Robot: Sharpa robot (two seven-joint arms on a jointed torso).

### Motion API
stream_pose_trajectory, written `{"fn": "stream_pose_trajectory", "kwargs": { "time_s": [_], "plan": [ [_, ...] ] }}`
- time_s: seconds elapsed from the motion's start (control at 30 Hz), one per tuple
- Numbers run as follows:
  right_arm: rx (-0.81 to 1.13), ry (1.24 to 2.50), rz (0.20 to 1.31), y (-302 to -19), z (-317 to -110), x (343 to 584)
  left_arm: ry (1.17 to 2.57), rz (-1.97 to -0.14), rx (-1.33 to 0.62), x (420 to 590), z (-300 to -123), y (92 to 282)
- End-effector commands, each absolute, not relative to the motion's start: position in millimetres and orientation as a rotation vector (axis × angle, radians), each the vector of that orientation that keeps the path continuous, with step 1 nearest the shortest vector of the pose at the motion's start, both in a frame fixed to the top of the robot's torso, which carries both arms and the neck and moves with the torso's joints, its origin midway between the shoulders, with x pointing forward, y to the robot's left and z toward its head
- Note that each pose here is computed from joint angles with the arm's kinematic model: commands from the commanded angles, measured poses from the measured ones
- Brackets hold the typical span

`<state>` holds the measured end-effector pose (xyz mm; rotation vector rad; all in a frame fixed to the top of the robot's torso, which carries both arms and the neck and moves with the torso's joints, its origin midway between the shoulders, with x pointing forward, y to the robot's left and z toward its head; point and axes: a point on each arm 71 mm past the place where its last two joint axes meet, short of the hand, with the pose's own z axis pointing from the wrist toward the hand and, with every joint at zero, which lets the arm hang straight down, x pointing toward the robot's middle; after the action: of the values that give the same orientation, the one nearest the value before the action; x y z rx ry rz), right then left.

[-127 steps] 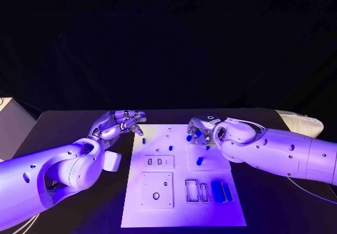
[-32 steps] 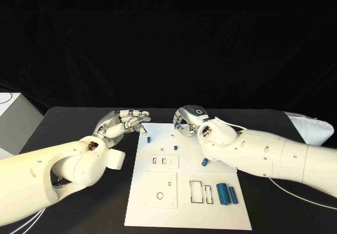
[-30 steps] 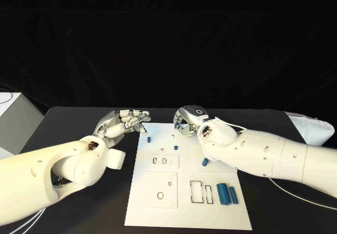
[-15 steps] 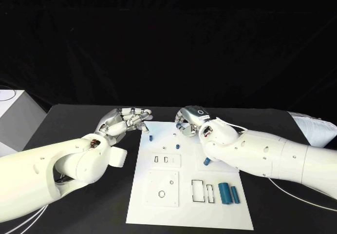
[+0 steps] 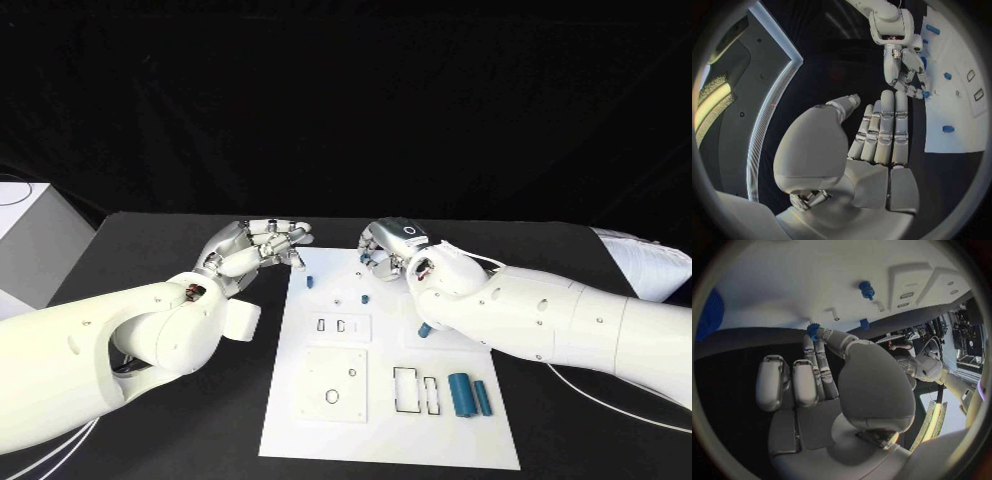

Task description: Assemble the parts on the task board

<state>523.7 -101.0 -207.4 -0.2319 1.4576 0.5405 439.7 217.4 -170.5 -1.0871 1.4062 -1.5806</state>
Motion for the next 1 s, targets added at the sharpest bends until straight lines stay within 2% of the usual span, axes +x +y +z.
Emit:
{"fn": "stream_pose_trajectory", "kwargs": {
  "time_s": [0.03,0.77,1.0],
  "plan": [
    [-0.244,1.471,0.544,-100,-210,524,1.401,-1.604,-1.078,439.4,-168.4,215.6],
    [-0.236,1.475,0.567,-101,-211,526,1.402,-1.599,-1.084,439.9,-168.5,217.8],
    [-0.218,1.454,0.585,-113,-208,518,1.402,-1.598,-1.089,440.3,-168.8,218.6]
  ]
}}
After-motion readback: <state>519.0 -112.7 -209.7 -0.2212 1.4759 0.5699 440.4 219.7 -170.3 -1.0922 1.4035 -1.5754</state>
